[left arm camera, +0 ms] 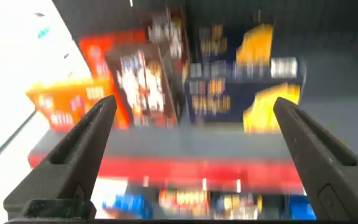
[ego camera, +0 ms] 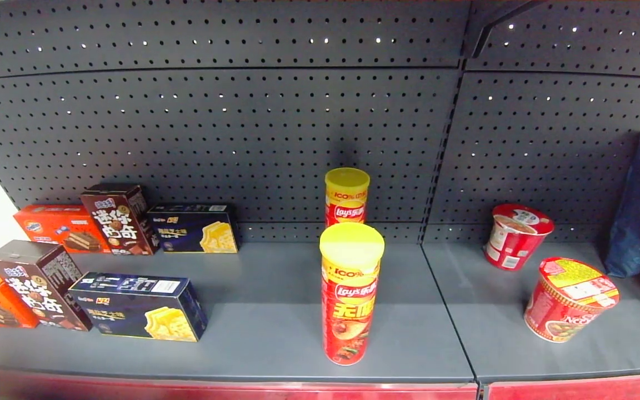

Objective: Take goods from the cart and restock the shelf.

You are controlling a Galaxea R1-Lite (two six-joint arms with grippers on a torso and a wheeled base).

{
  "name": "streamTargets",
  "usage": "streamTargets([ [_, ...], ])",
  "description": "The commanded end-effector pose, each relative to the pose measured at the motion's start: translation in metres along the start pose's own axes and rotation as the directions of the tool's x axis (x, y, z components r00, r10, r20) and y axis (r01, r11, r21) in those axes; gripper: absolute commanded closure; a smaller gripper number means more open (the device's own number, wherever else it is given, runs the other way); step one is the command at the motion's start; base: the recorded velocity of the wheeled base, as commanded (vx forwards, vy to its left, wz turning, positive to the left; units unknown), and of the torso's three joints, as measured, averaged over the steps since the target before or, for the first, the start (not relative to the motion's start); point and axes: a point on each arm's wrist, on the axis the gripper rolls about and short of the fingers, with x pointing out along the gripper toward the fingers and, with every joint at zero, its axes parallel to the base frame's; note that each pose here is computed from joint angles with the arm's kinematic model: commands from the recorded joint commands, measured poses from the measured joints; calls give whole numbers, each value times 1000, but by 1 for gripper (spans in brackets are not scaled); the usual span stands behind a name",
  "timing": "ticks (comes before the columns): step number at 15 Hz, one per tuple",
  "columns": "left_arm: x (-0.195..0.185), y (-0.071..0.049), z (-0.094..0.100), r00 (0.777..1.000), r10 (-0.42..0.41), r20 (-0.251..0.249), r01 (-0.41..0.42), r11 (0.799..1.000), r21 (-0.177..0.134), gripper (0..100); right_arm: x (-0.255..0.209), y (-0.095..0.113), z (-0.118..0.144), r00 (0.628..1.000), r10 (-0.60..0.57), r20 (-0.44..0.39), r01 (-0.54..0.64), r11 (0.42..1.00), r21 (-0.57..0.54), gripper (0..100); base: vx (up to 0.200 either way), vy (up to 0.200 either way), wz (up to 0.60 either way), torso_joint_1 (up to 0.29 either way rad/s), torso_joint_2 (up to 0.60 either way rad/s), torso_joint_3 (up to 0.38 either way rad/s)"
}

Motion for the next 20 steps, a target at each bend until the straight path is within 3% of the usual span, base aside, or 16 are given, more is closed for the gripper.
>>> streamTargets([
  [1, -26, 2, -21, 1000, 16, 17, -16, 1000, -12, 0, -33, -18, -14, 997, -69, 23, 69, 997, -33, 0, 0, 0, 0, 0, 0, 0],
  [3, -40, 1, -46, 1000, 11, -8, -11, 1000, -10, 0, -64, -32, -37, 980, -198, -11, 194, 968, -157, 0, 0, 0, 0, 0, 0, 0],
  [5, -39, 0, -50, 1000, 6, -1, -6, 999, -43, 0, -80, -39, -59, 973, -227, -49, 217, 962, -165, 0, 0, 0, 0, 0, 0, 0],
  [7, -31, -6, -72, 994, -96, -57, 92, 994, -59, 0, -77, -36, -64, 995, -70, -70, 60, 988, -145, 0, 0, 0, 0, 0, 0, 0],
  [9, -30, -9, -70, 981, -193, 6, 193, 978, -83, 0, -73, -33, -78, 992, 101, -82, -116, 970, -214, 0, 0, 0, 0, 0, 0, 0],
  [11, -30, -9, -71, 979, -204, 6, 204, 974, -96, 0, -73, -33, -81, 984, 137, -116, -161, 960, -228, 0, 0, 0, 0, 0, 0, 0],
  [13, -28, -11, -78, 981, -196, -3, 195, 978, -72, 0, -73, -32, -81, 976, 175, -129, -203, 946, -253, 0, 0, 0, 0, 0, 0, 0],
  [15, -28, -11, -78, 982, -187, -1, 186, 978, -96, 0, -73, -32, -81, 972, 194, -132, -227, 920, -320, 0, 0, 0, 0, 0, 0, 0],
  [17, -32, -11, -79, 984, -173, 46, 176, 980, -90, 0, -74, -28, -82, 921, 353, -162, -388, 865, -318, 0, 0, 0, 0, 0, 0, 0],
  [18, -32, -10, -79, 987, -153, 44, 157, 983, -97, 0, -75, -27, -83, 898, 398, -187, -439, 846, -304, 0, 0, 0, 0, 0, 0, 0],
  [20, -32, -10, -79, 990, -138, 42, 142, 985, -98, 0, -76, -29, -82, 934, 297, -201, -343, 904, -257, 0, 0, 0, 0, 0, 0, 0],
])
